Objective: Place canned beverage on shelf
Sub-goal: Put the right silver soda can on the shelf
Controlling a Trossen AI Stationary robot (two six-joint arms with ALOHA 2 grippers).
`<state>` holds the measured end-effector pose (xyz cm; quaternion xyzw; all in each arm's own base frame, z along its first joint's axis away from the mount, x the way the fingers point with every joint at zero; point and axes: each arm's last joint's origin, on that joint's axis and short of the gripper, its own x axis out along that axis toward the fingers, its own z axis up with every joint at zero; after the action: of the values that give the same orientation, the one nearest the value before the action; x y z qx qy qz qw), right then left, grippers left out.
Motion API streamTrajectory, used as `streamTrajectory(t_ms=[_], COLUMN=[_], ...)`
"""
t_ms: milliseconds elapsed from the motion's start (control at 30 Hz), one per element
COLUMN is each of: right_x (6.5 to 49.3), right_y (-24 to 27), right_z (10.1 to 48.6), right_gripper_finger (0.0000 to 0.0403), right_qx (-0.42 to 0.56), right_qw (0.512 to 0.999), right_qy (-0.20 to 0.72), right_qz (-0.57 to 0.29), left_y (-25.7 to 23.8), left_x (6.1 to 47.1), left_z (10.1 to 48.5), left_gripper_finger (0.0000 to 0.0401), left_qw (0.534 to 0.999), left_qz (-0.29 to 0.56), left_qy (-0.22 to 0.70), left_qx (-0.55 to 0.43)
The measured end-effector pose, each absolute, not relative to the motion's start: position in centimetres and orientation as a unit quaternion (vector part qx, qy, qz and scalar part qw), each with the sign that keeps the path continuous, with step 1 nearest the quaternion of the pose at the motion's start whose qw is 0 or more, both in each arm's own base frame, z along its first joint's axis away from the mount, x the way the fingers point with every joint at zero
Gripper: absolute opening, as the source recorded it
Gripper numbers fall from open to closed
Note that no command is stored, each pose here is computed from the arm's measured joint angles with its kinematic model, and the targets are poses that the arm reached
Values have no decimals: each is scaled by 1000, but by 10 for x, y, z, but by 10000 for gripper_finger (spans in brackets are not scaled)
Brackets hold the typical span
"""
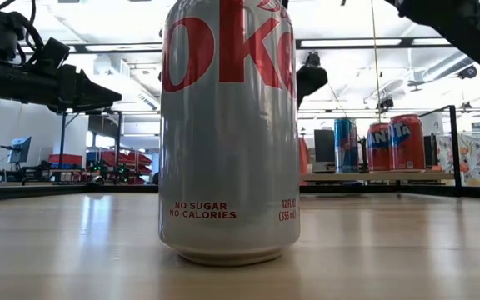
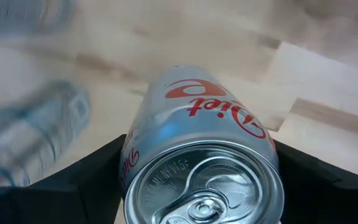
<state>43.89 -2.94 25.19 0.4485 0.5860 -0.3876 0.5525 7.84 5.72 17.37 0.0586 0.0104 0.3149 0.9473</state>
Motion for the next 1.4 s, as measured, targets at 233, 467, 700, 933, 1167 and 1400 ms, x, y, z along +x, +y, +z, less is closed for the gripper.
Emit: streamTrajectory(t_ms=[233, 467, 700, 933, 1167, 1400], right_x=[432, 432, 434, 440, 440, 440], right_y=[-47, -43, -32, -25, -20, -11], right_z=[252, 252, 252, 252, 252, 251], right_gripper_finger=[319, 322, 323, 324, 324, 325], right_qx=[502, 555, 607, 659, 688, 706], right_qw=[482, 412, 339, 271, 184, 76], right_qy=[549, 488, 410, 314, 231, 130], right_qz=[-463, -533, -591, -627, -662, -692], left_y=[57, 57, 57, 57, 57, 57], left_x=[78, 78, 78, 78, 78, 78], left_z=[174, 174, 174, 174, 174, 174], left_gripper_finger=[398, 398, 398, 398, 398, 398], left_qw=[947, 947, 947, 947, 947, 947], left_qz=[315, 315, 315, 315, 315, 315], left_qy=[10, 10, 10, 10, 10, 10], left_qx=[59, 59, 59, 59, 59, 59])
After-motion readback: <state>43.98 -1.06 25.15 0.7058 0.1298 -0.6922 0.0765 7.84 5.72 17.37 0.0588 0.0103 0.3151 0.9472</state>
